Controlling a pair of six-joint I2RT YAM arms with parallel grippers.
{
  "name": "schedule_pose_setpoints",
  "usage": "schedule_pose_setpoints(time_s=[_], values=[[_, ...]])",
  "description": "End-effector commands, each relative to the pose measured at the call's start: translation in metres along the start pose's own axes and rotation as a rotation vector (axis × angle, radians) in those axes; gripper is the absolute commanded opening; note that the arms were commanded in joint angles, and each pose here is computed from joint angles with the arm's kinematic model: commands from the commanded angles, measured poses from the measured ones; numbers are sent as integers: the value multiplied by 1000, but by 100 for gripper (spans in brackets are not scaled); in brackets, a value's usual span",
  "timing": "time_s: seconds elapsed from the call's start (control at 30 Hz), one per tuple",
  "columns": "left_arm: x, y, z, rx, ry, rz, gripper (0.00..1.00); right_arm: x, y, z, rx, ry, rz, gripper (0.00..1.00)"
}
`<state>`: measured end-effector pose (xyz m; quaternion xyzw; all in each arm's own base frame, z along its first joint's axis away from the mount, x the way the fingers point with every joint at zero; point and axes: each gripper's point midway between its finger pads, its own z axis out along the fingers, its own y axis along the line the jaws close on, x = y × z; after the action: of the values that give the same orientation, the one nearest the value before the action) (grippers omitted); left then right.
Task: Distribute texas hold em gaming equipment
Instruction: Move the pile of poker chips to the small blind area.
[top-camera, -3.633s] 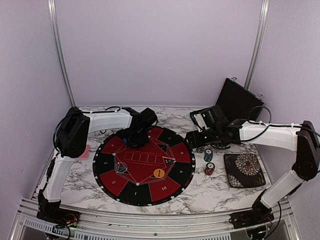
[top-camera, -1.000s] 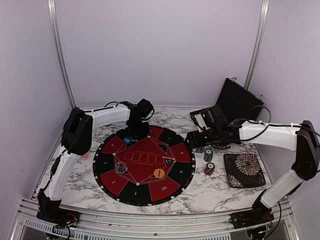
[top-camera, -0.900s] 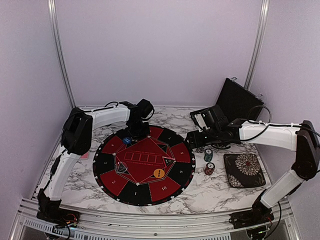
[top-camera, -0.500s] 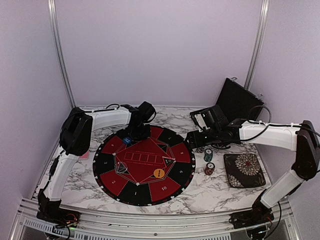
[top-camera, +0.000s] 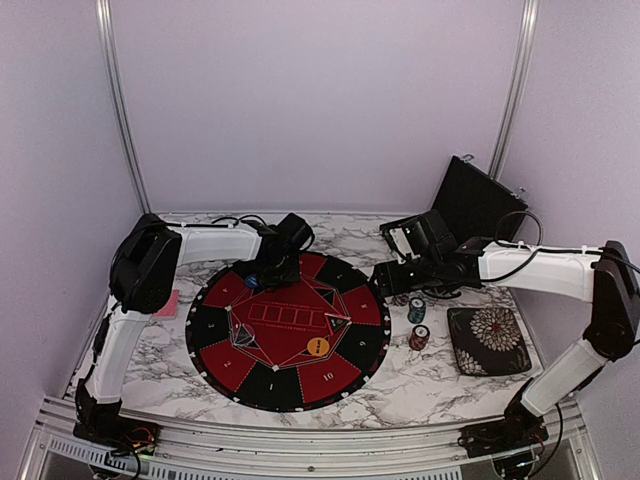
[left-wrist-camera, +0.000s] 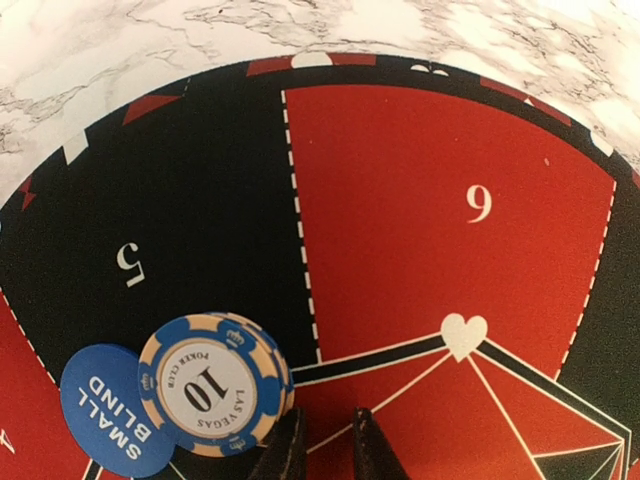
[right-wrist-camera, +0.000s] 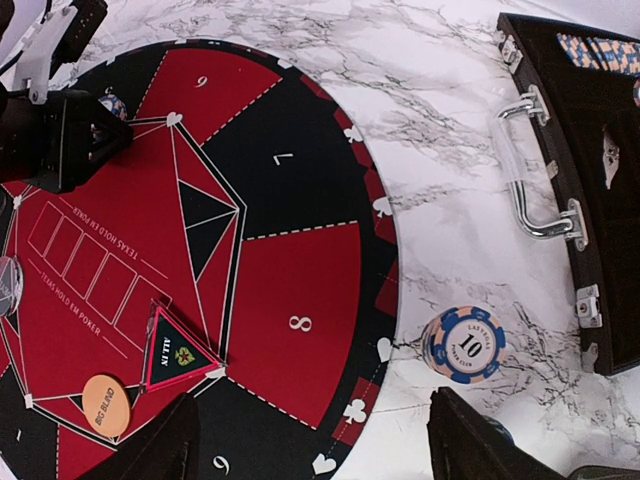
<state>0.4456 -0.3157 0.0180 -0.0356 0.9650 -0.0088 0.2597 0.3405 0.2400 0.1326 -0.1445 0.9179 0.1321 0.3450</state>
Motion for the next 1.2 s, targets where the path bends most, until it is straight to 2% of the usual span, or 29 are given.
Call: schedule_pose_setpoints(time_s=[0.0, 1.17], values=[[36, 29, 9, -105, 106, 29, 17, -9, -3, -5, 8, -21, 19, 76], [11, 68, 26, -137, 103, -22, 17, -12, -3, -2, 14, -16, 16, 76]])
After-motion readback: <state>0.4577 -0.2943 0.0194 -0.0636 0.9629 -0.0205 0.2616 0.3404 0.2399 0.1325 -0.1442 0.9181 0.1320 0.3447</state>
